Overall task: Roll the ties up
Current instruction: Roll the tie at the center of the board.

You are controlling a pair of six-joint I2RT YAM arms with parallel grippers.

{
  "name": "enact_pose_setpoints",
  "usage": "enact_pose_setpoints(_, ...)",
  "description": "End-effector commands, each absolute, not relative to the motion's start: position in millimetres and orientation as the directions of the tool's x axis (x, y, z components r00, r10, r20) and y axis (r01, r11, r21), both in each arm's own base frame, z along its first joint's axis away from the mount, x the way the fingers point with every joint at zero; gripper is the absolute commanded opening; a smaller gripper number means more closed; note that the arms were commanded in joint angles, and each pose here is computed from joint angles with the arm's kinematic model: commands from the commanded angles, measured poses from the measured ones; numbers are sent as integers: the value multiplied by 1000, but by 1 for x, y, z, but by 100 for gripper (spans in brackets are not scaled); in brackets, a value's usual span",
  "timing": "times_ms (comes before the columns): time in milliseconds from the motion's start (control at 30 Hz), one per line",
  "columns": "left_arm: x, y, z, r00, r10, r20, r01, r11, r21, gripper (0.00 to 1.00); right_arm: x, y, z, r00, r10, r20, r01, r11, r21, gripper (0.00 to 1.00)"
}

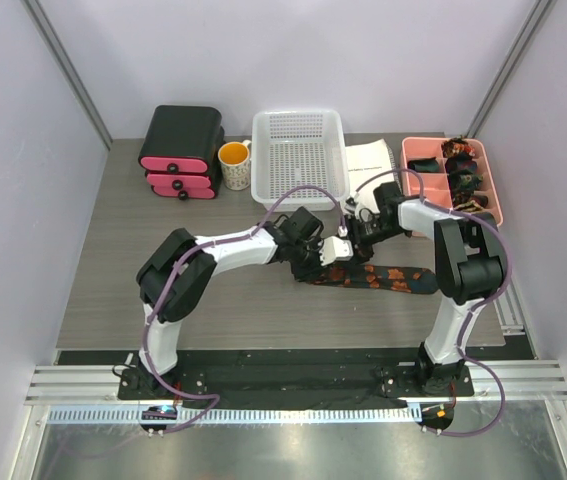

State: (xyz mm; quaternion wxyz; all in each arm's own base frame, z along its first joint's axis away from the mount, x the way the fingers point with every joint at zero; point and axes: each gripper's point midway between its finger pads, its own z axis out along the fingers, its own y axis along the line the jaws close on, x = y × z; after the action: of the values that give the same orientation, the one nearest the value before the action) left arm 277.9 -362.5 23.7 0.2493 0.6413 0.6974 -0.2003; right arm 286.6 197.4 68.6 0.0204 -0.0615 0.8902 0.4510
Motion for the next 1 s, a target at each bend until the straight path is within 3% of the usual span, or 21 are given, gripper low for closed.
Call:
enact_pose_setpoints(0, 259, -327, -19, -124, 899, -420, 992, 120, -37, 32, 282, 213, 65, -997, -70, -43, -73, 536, 841, 48)
enact_pose_setpoints(200, 259, -325, -22, -127, 905, -406, 992, 121, -41, 41, 280, 223, 48, -996, -92, -22, -69, 550, 833, 40)
enact_pose_setpoints(233, 259, -324, -22, -128, 907, -402, 992, 122, -42, 41, 279, 222, 45, -996, -89, -17, -64, 560, 826, 27)
enact_pose_setpoints(333, 265, -323, -21, -164, 898, -407, 986, 163, -36, 43, 276, 212, 29, -998, -67, 22, -23, 604, 797, 1)
enact_pose_setpoints(400, 271, -326, -9, -236, 852, -468, 971, 227, -77, 45, 272, 202, 19, -997, -70, 40, -14, 637, 771, 1)
enact_pose_setpoints(500, 272, -326, 9, -317, 755, -574, 948, 265, -175, 57, 267, 189, 9, -994, -93, 60, -18, 669, 743, 1)
enact_pose_setpoints(533, 281, -337, 34, -281, 692, -665, 957, 249, -146, 63, 266, 186, 5, -993, -94, 69, -13, 677, 736, 1)
enact_pose_setpoints(633, 282, -345, 66, -241, 571, -785, 966, 222, -135, 74, 263, 179, -4, -992, -103, 72, -20, 697, 716, 1)
enact_pose_setpoints(700, 276, -347, 70, -230, 534, -813, 969, 202, -142, 81, 263, 176, -9, -992, -109, 70, -29, 714, 699, 1)
enact_pose_setpoints(967, 284, -374, 64, -201, 426, -882, 977, 155, -147, 87, 269, 165, -25, -992, -105, 64, -44, 787, 616, 1)
